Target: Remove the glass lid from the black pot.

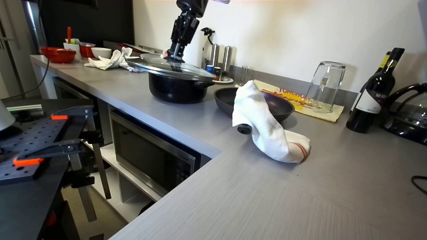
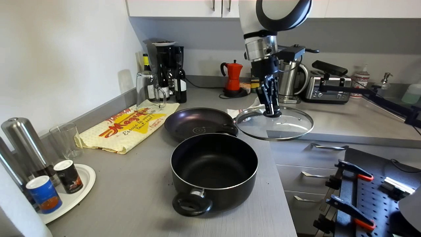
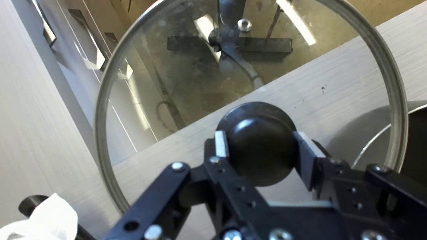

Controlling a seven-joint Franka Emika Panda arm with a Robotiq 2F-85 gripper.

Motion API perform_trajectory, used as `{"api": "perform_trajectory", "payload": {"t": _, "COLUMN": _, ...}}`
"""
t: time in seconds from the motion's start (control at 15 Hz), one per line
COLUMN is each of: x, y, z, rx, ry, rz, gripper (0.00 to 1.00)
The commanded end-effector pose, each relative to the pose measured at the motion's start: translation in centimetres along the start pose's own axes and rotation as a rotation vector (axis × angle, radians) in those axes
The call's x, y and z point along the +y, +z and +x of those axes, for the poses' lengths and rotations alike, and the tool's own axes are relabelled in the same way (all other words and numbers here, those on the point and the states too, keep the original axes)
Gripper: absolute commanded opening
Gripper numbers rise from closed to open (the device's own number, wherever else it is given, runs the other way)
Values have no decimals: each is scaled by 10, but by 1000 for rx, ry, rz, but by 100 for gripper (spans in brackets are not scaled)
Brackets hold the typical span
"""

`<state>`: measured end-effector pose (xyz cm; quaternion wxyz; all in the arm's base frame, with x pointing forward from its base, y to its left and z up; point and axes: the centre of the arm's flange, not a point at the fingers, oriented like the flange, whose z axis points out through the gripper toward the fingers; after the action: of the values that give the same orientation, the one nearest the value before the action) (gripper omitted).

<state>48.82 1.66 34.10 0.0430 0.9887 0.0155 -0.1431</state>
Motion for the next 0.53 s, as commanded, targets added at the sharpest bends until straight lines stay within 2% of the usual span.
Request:
{"api": "perform_trajectory", "payload": {"t": 0.0, "x": 15, "y": 5, "z": -32, "rx": 17, "ry": 58, "rz": 29, "gripper": 25}}
{"api": "perform_trajectory", "payload": {"t": 0.2, "x": 31, "y": 23, "z": -36, "rx": -4, "ry": 94, "rz": 48, "gripper": 25}}
{"api": "perform_trajectory", "payload": {"t": 0.47, "x": 38, "y": 45, "z": -24, "rx": -9, "ry": 99, "rz": 77, "gripper": 25}}
